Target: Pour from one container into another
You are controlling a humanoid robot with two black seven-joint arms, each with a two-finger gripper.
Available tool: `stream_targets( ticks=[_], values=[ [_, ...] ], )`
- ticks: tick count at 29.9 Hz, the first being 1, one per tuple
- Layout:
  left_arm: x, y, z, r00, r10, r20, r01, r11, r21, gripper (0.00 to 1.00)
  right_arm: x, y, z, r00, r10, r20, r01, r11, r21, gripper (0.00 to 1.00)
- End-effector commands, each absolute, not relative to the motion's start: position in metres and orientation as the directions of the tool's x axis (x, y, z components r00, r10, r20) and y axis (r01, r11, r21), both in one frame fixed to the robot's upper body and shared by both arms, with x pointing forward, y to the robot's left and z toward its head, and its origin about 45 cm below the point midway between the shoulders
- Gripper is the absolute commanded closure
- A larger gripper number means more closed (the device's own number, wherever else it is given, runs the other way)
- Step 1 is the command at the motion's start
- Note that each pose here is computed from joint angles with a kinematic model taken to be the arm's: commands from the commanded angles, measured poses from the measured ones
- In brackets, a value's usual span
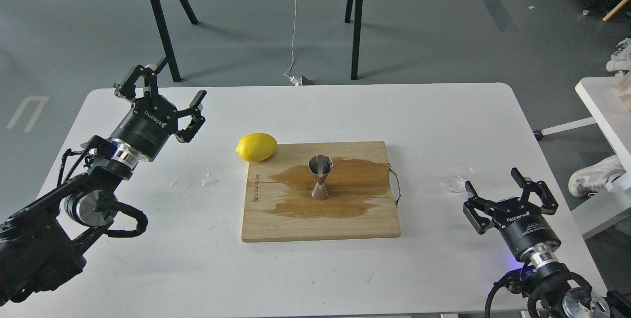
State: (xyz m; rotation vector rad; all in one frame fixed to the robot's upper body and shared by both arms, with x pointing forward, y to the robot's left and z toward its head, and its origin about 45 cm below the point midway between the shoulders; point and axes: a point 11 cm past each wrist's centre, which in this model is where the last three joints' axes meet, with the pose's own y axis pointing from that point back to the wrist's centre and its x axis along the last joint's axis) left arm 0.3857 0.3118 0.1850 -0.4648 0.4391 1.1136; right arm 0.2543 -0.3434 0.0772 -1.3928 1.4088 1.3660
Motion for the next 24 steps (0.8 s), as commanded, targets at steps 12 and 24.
stream_targets(
  ticks=[12, 24],
  values=[
    [0.385, 0.313, 0.183, 0.374, 0.748, -0.549, -0.921, 0.367, -0.127, 0.07, 0.260, -0.323, 0.049, -0.345, -0.125, -0.930, -0.929, -0.098, 0.357, 0.01],
    [0.385, 0.318, 0.178, 0.358, 0.760, -0.543, -0.928, 0.356, -0.113, 0.07, 0.272, -0.325, 0.046, -0.447, -0.105, -0.888, -0.887, -0.074, 0.456, 0.01]
  ],
)
